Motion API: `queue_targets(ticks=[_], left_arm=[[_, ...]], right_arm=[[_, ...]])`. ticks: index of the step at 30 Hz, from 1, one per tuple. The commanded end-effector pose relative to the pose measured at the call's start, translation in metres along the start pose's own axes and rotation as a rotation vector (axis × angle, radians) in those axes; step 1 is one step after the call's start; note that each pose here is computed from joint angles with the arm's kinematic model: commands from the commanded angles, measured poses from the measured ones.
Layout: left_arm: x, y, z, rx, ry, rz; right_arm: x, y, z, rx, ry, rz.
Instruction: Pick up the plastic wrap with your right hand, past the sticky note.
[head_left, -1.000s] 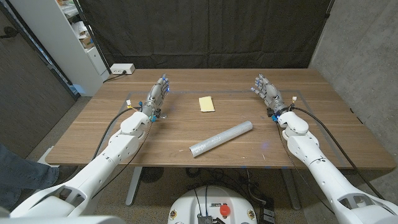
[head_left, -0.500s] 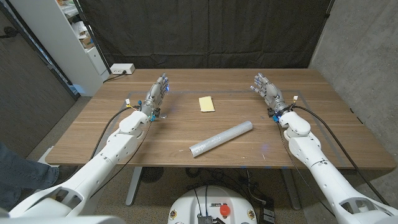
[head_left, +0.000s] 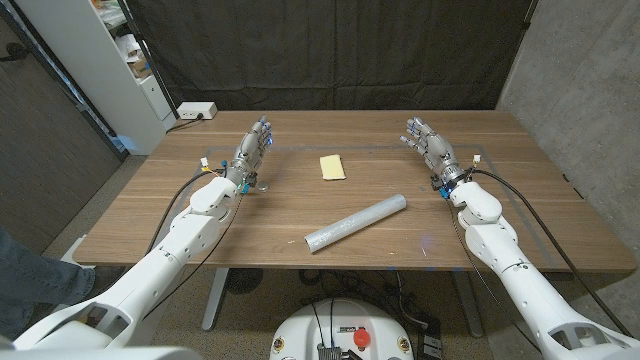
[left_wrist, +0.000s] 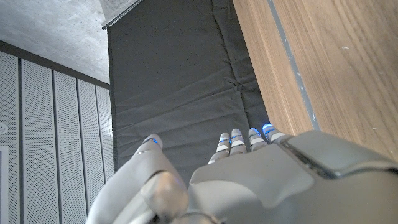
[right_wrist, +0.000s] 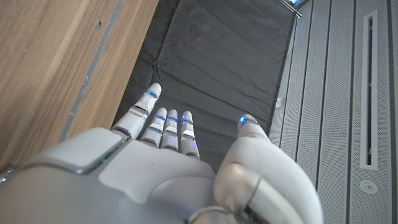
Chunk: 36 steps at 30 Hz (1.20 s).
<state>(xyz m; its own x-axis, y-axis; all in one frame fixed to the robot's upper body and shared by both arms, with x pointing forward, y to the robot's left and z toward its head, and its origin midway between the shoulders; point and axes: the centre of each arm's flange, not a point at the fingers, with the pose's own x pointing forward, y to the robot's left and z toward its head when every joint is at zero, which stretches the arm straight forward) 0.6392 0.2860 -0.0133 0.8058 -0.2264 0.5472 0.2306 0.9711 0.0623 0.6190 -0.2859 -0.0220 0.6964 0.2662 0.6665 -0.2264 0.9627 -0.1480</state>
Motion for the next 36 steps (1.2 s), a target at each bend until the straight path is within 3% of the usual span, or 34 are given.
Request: queue_targets(ticks=[1, 24, 36], left_arm=[[-0.001, -0.004, 0.002, 0.018, 0.006, -0.006], [-0.005, -0.009, 0.003, 0.036, 0.018, -0.012], [-0.005, -0.012, 0.005, 0.045, 0.019, -0.031]], right_arm=[[-0.010, 0.000, 0.004, -0.003, -0.042, 0.016], [-0.027, 0.006, 0.021, -0.051, -0.106, 0.045], [-0.035, 0.009, 0.018, -0.060, -0.112, 0.046]])
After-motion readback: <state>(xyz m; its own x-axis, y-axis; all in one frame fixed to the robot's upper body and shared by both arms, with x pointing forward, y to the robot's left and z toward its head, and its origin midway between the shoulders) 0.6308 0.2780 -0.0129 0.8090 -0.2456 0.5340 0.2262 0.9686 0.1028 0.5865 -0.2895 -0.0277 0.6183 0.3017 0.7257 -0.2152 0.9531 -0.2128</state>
